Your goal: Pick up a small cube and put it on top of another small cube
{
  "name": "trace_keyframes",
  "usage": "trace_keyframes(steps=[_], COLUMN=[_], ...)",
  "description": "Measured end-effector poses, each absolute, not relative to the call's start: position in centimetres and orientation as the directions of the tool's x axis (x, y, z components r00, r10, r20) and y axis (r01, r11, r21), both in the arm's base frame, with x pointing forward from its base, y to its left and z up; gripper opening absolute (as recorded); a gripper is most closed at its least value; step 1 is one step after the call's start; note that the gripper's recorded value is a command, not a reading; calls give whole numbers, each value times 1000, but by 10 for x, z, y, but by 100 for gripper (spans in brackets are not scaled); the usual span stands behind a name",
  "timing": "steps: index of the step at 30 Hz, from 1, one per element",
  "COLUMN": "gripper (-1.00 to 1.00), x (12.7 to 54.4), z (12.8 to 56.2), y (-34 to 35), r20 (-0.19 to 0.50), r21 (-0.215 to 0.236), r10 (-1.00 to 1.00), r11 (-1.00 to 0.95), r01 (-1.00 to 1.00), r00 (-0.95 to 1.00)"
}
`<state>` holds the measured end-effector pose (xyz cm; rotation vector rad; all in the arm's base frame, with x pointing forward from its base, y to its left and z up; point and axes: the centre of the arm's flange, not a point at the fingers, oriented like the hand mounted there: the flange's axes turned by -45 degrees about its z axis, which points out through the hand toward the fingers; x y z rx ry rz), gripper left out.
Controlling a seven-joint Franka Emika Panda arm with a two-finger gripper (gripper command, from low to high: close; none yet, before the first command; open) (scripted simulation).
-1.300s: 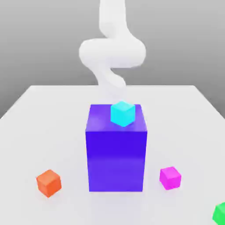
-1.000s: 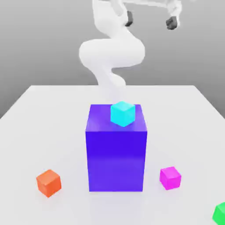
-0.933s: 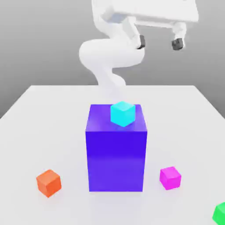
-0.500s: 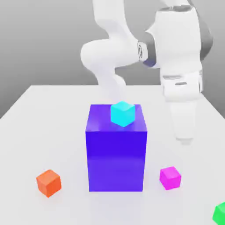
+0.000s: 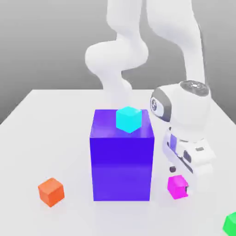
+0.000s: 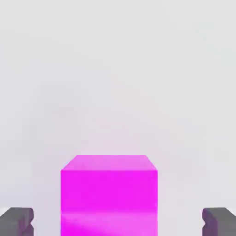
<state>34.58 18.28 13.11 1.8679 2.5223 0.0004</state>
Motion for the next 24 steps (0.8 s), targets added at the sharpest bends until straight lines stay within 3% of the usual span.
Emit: trace_keyframes(steps=[7, 15, 24], gripper=[-100, -100, -100], x=[345, 347, 422], z=[129, 187, 218], y=[183, 184, 242], r20=[-2, -2, -10], r21=[0, 0, 6], r10=[956, 958, 986], r11=[292, 288, 166], r01=[956, 958, 986], r00=[-292, -288, -165])
